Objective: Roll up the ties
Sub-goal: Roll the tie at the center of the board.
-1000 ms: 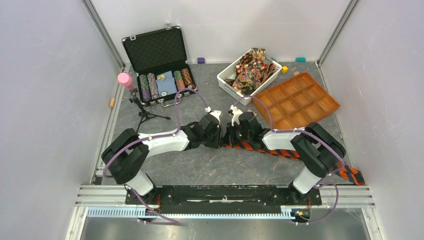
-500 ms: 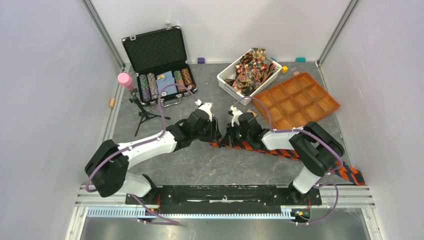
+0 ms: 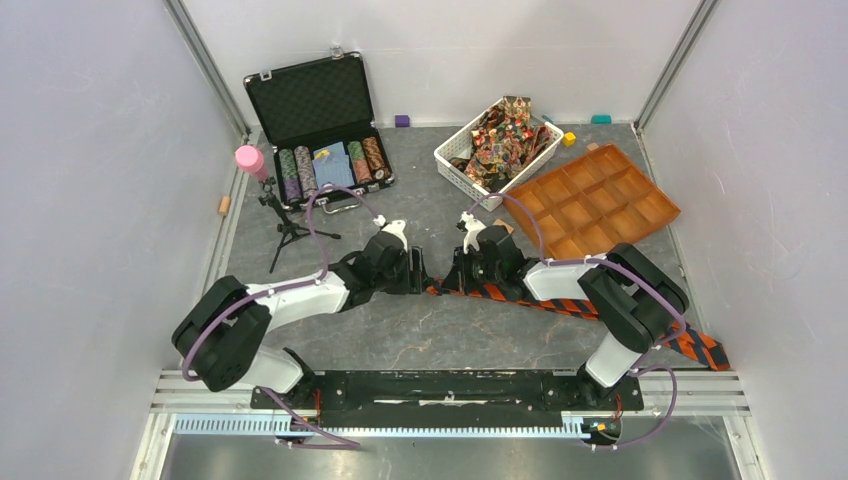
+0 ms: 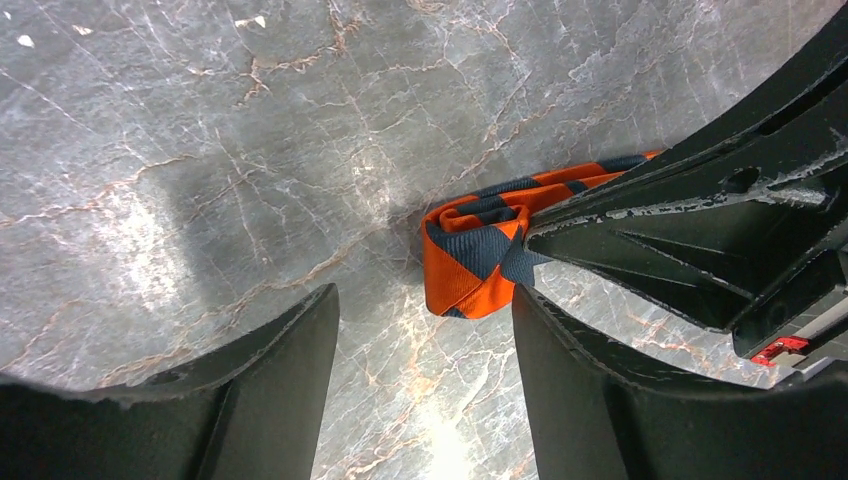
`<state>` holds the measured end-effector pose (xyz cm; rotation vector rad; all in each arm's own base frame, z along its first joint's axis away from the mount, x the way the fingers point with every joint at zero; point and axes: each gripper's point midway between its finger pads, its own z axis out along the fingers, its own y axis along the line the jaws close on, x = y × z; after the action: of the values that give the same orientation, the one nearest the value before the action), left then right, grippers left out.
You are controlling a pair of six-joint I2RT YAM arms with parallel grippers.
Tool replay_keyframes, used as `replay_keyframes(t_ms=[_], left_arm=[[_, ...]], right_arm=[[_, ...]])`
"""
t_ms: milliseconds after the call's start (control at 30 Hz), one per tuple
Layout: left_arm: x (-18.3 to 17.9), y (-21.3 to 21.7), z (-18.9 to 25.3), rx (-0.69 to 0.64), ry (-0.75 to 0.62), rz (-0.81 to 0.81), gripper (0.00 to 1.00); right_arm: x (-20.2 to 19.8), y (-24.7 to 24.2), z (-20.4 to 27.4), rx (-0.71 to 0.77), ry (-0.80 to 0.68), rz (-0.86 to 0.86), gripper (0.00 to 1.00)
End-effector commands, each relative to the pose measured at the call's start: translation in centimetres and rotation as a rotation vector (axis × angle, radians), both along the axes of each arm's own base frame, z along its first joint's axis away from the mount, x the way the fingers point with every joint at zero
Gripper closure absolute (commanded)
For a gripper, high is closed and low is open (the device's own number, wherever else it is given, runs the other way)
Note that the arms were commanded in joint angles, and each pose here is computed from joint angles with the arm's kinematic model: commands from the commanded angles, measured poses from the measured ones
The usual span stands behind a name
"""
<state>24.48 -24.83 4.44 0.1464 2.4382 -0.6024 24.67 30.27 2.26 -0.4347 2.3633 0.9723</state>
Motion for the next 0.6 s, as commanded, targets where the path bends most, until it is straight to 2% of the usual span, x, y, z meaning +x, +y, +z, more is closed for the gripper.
replay_keyframes(t_ms=[0, 233, 567], left_arm=[[0.6, -2.0, 0.8, -0.142, -0.016, 0.004, 0.30], [0.1, -3.3, -0.6, -0.219, 0.024, -0.018, 0.37], [-0.7, -3.1, -1.8, -0.229, 0.048, -0.021, 0.60]], right_arm=[[-0.3, -0.4, -1.1, -0.018, 0.015, -0.008, 1.00], [-0.4, -0.3, -1.2, -0.012, 0.022, -0.009, 1.00], [-0.5, -0.3, -1.4, -0.013, 0.028, -0.007, 1.00]])
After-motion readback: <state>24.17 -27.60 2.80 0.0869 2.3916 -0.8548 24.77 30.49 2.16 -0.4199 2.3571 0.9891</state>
